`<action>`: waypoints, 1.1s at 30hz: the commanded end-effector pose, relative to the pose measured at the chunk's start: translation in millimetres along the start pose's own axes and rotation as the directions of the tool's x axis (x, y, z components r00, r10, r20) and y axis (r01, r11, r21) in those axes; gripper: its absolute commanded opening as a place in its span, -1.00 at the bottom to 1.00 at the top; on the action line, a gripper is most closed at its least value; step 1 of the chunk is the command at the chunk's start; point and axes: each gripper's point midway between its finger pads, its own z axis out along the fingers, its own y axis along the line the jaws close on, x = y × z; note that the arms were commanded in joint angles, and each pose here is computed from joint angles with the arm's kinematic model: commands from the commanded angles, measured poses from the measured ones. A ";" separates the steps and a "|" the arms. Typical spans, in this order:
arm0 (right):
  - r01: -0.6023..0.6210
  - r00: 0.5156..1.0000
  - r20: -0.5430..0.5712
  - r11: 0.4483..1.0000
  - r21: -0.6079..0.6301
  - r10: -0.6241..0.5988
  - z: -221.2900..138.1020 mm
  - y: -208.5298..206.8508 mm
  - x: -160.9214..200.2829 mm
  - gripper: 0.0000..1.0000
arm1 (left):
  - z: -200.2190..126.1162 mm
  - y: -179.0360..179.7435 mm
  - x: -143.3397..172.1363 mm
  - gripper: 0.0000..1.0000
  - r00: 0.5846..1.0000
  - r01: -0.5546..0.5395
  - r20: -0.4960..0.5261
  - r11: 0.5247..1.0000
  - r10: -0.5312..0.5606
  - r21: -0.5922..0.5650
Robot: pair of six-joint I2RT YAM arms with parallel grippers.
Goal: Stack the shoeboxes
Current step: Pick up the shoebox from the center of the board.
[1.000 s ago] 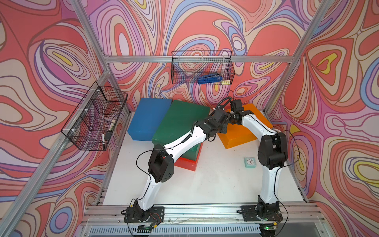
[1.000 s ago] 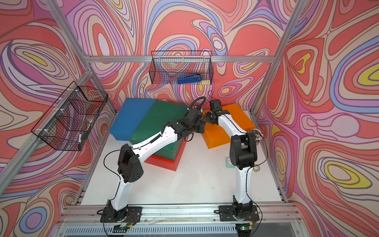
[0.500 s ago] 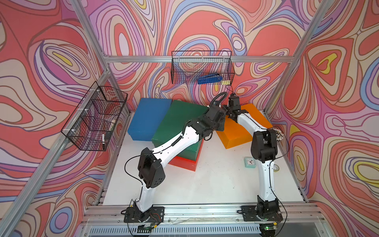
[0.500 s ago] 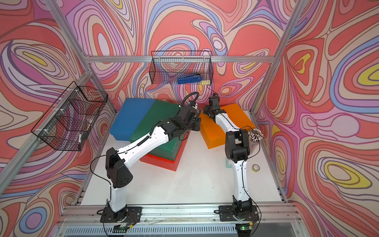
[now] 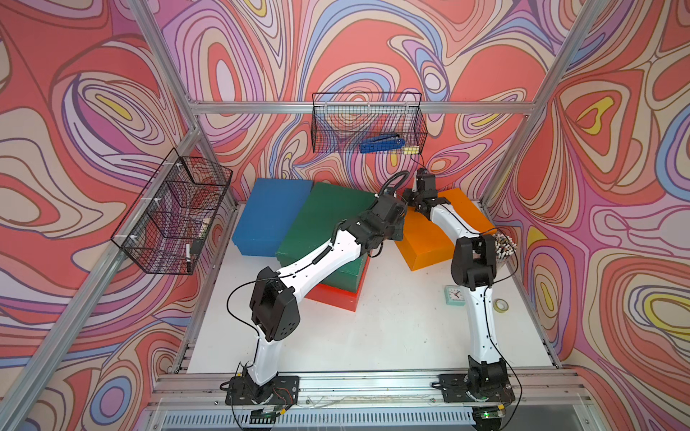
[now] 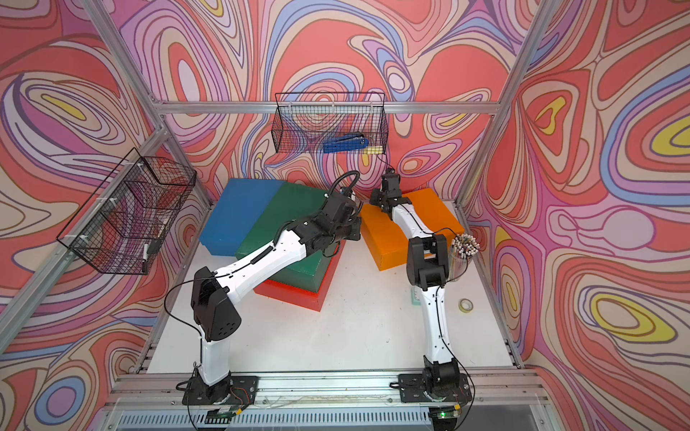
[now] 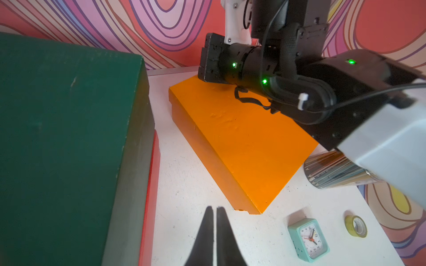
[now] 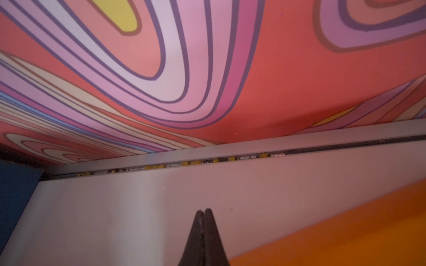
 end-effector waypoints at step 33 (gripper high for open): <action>-0.038 0.969 -0.247 0.976 -0.215 -0.017 -167.6 46.1 53.9 -1.00 | 34.9 -15.7 -18.7 0.83 0.999 -0.033 -0.011 0.999 0.034 0.011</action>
